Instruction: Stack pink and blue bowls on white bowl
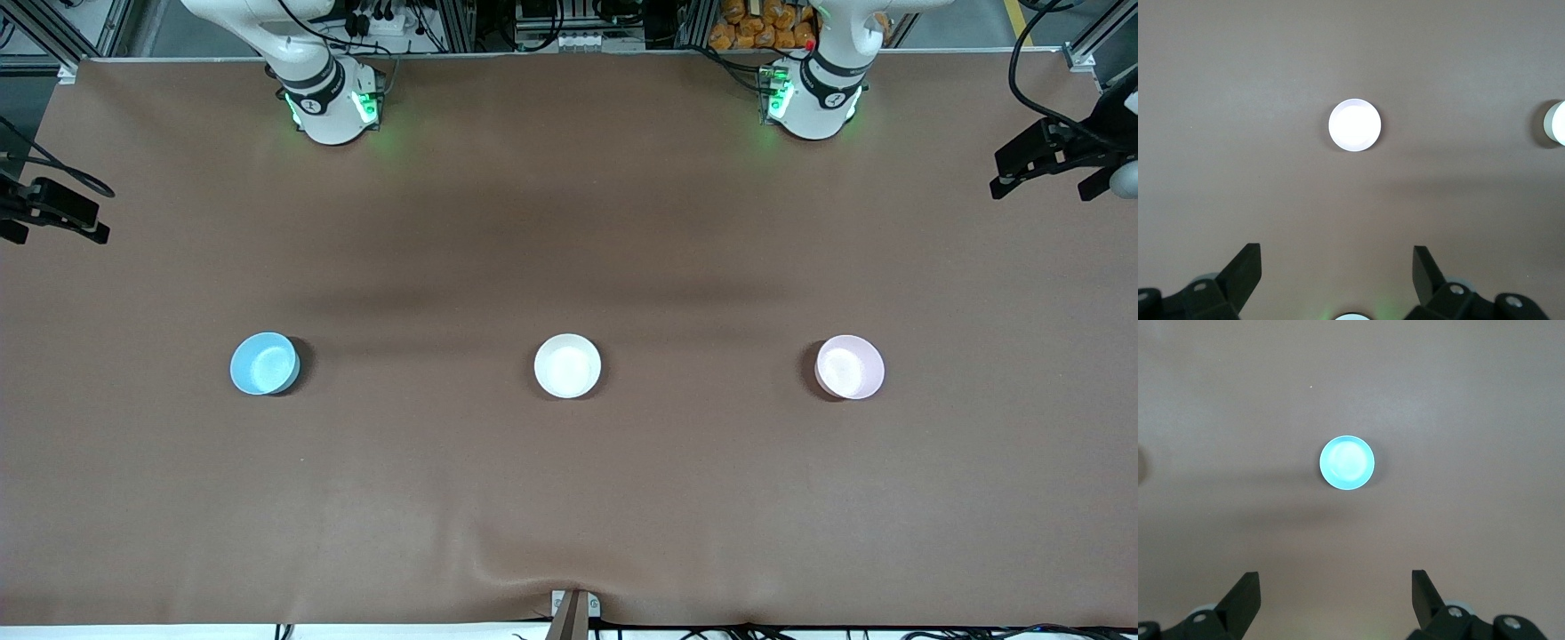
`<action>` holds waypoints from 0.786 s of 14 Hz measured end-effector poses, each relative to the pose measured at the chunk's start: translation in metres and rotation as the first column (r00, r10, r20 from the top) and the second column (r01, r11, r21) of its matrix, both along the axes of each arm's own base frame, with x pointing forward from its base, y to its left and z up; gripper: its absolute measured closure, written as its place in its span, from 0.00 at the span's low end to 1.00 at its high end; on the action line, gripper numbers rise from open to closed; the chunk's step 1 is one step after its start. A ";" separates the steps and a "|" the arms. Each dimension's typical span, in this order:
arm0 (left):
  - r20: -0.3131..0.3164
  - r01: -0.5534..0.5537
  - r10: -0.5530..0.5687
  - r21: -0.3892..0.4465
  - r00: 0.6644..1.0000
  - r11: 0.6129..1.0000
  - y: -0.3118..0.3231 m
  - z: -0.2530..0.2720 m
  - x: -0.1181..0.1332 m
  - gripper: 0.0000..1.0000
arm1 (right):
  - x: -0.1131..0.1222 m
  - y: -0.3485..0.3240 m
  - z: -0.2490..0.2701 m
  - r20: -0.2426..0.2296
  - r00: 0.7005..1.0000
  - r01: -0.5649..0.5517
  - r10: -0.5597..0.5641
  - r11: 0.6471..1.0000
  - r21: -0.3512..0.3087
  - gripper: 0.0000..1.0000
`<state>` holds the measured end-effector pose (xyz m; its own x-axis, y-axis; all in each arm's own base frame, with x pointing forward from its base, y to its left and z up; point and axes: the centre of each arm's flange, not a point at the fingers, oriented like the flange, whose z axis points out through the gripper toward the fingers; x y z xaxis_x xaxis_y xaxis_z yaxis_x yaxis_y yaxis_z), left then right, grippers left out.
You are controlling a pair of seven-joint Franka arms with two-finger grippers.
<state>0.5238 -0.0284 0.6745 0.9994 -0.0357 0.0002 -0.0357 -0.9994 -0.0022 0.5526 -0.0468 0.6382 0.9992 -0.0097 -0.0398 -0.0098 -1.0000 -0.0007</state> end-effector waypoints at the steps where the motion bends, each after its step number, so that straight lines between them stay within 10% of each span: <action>1: 0.000 0.000 0.000 0.000 1.000 1.000 0.000 0.000 0.000 0.00 | 0.000 0.000 0.000 0.000 1.000 0.000 0.000 1.000 0.000 0.00; 11: -0.005 0.002 -0.002 0.000 1.000 1.000 -0.001 -0.003 0.002 0.00 | 0.000 0.000 0.000 0.000 1.000 0.000 0.000 1.000 0.000 0.00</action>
<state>0.5254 -0.0292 0.6720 0.9993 -0.0372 -0.0050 -0.0372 -0.9993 -0.0021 0.5526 -0.0468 0.6381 0.9991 -0.0098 -0.0401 -0.0098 -1.0000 -0.0008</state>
